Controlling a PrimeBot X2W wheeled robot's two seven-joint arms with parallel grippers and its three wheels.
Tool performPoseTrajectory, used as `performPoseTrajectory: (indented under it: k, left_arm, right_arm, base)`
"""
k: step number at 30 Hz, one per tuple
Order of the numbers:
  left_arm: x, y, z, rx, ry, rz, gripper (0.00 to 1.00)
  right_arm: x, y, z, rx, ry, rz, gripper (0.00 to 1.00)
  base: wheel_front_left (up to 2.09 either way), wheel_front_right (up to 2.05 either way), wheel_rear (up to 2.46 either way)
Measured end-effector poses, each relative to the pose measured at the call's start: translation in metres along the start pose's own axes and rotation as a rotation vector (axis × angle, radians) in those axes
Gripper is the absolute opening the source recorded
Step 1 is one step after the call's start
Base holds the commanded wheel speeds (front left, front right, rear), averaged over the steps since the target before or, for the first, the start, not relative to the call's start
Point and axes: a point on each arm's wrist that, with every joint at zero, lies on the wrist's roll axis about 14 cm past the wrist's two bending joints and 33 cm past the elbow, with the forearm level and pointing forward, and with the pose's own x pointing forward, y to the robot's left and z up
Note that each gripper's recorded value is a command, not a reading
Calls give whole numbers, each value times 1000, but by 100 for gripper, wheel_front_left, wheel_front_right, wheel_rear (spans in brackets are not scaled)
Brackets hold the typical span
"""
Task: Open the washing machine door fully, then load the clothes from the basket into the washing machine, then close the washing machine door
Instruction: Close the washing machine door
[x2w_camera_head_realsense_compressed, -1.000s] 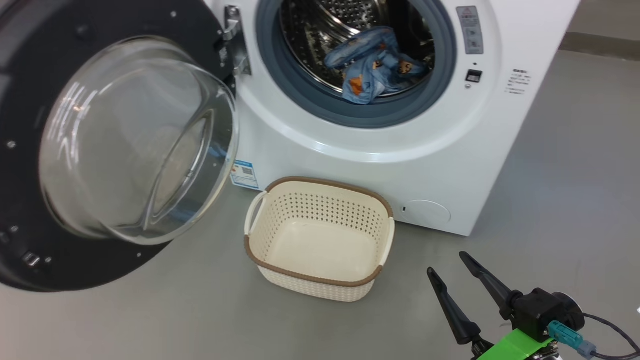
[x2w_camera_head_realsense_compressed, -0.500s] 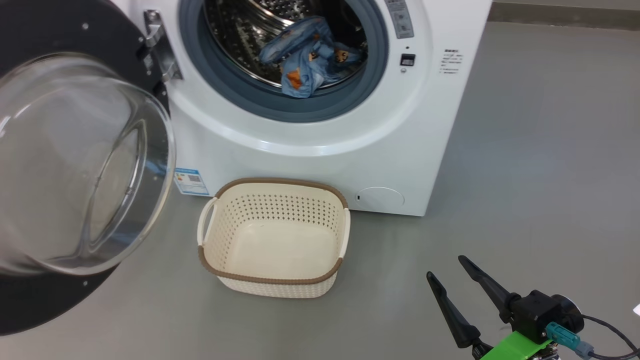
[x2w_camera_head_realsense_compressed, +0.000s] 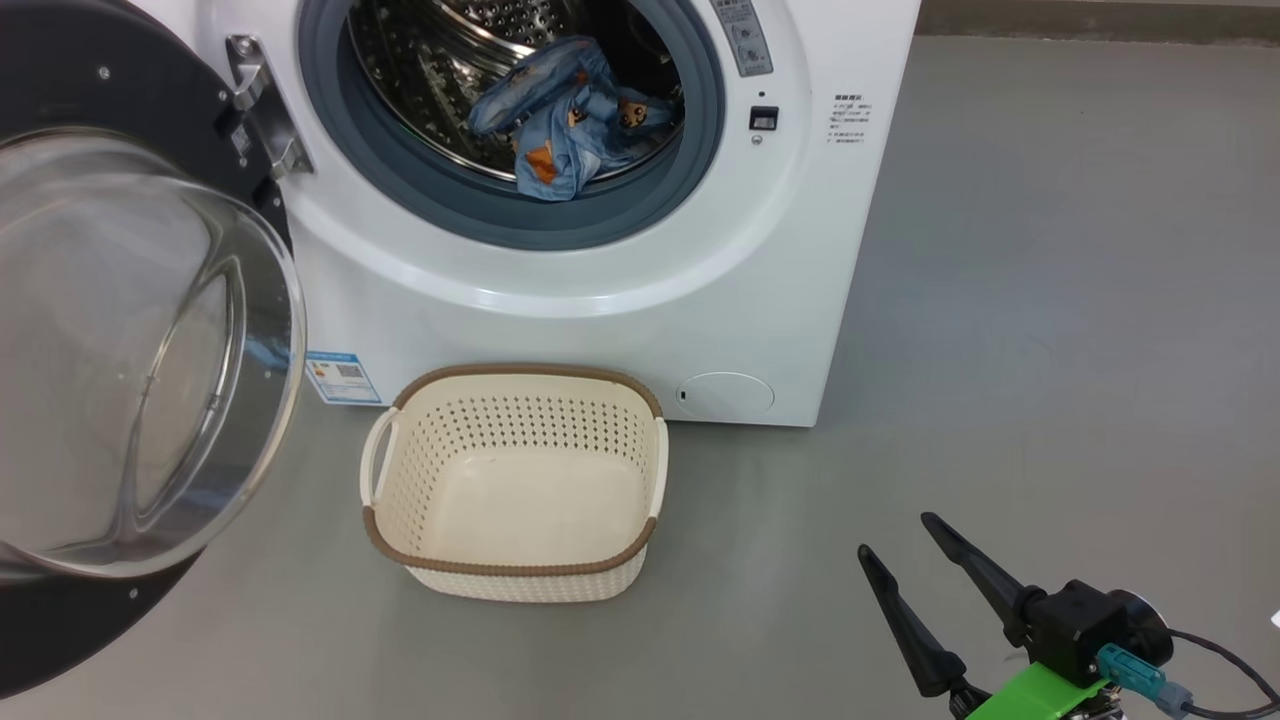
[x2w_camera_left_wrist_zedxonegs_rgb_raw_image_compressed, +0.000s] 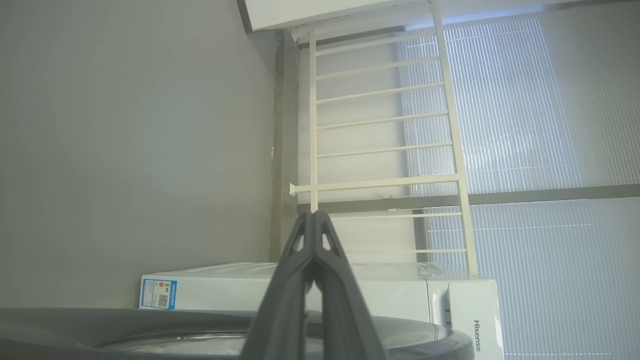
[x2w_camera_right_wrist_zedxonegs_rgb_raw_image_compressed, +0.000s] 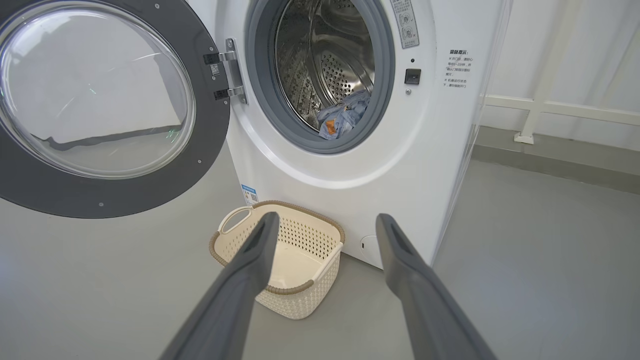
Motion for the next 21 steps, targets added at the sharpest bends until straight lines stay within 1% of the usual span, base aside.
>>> performPoseTrajectory:
  k: [8, 12, 21]
  left_arm:
    - [-1, 9, -17, -3, 105, 27, 0]
    - [-4, 12, -30, -9, 183, 39, 0]
    - [-16, 1, -57, 3, 403, 0, 0]
  right_arm:
    - [3, 0, -1, 3, 2, 3, 100]
    - [4, 2, -1, 3, 2, 9, 100]
    - [7, 5, 0, -1, -1, 23, 100]
  base:
    - [0, 0, 0]
    - [0, 0, 0]
    - [0, 0, 0]
